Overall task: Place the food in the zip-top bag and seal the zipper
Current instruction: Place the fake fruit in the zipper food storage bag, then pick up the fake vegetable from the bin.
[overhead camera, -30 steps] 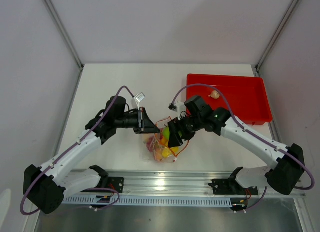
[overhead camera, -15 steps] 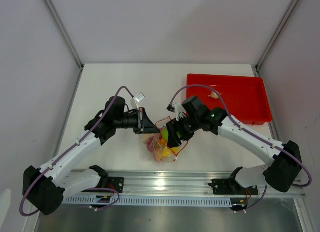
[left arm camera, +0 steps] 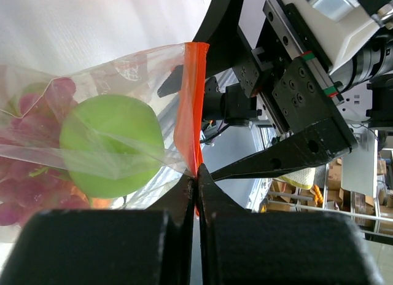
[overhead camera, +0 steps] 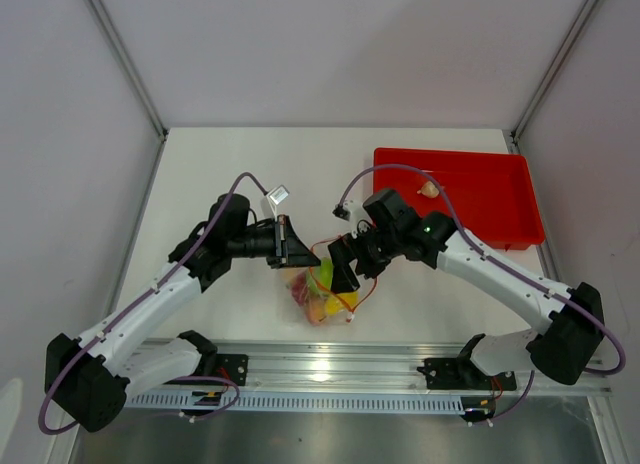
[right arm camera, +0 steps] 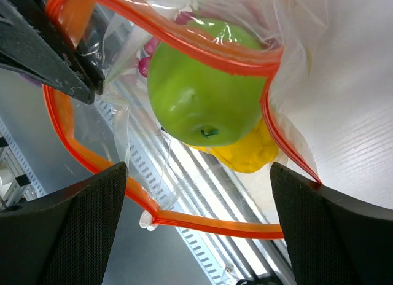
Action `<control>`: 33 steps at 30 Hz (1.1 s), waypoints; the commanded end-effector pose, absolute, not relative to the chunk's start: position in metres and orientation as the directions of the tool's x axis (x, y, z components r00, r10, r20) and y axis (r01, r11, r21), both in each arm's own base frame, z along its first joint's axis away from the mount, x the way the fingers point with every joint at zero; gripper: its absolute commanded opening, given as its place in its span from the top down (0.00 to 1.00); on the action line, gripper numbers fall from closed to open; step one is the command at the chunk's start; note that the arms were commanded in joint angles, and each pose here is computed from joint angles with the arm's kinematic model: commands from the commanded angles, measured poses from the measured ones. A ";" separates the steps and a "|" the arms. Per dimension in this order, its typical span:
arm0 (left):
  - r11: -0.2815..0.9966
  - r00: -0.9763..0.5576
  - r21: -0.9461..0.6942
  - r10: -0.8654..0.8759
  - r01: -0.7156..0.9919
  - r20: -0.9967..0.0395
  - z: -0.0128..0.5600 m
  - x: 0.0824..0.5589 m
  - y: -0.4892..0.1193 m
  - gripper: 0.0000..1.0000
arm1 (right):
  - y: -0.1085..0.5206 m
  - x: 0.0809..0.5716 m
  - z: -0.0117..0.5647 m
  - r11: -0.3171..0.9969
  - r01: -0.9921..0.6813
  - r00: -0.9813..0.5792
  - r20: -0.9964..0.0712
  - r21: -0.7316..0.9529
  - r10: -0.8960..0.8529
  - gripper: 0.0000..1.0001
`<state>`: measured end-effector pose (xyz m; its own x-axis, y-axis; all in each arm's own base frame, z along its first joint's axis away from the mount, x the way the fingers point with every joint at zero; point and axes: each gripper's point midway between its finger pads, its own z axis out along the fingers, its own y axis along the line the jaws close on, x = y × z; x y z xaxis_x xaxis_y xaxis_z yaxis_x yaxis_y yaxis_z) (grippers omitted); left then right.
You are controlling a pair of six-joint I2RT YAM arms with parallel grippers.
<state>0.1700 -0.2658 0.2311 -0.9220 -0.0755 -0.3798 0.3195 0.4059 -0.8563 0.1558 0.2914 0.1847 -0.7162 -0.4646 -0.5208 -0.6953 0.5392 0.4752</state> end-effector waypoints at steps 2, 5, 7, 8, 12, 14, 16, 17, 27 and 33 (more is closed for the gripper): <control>0.349 -0.906 -0.862 -0.074 0.368 -0.417 0.246 0.167 -0.270 0.99 | 0.296 0.163 0.208 0.540 -0.711 -0.695 -0.572 0.451 -0.436 0.01; 0.350 -0.906 -0.861 -0.072 0.369 -0.417 0.245 0.165 -0.269 1.00 | 0.292 0.172 0.221 0.573 -0.706 -0.685 -0.607 0.417 -0.402 0.01; 0.351 -0.906 -0.860 -0.072 0.369 -0.418 0.243 0.165 -0.269 0.99 | 0.287 0.184 0.231 0.615 -0.696 -0.667 -0.649 0.370 -0.365 0.01; 0.352 -0.907 -0.861 -0.072 0.367 -0.415 0.240 0.164 -0.268 1.00 | 0.285 0.188 0.241 0.628 -0.692 -0.656 -0.673 0.356 -0.341 0.01; 0.348 -0.905 -0.861 -0.073 0.370 -0.418 0.237 0.162 -0.267 1.00 | 0.277 0.205 0.262 0.679 -0.664 -0.629 -0.724 0.313 -0.282 0.01; 0.355 -0.904 -0.859 -0.078 0.369 -0.420 0.234 0.161 -0.266 0.99 | 0.276 0.211 0.267 0.708 -0.627 -0.649 -0.720 0.325 -0.245 0.01; 0.359 -0.894 -0.852 -0.092 0.380 -0.438 0.236 0.161 -0.263 0.99 | 0.274 0.218 0.277 0.727 -0.598 -0.660 -0.722 0.336 -0.209 0.01; 0.356 -0.892 -0.851 -0.092 0.385 -0.442 0.236 0.160 -0.263 0.99 | 0.272 0.221 0.281 0.743 -0.572 -0.671 -0.719 0.348 -0.179 0.01; 0.362 -0.877 -0.837 -0.094 0.411 -0.471 0.236 0.162 -0.261 1.00 | 0.222 0.283 0.316 0.832 -0.296 -0.662 -0.729 0.468 0.174 0.00; 0.397 -0.891 -0.834 -0.077 0.384 -0.447 0.229 0.165 -0.262 0.99 | 0.138 0.358 0.268 0.901 0.048 -0.667 -0.658 0.432 0.351 0.01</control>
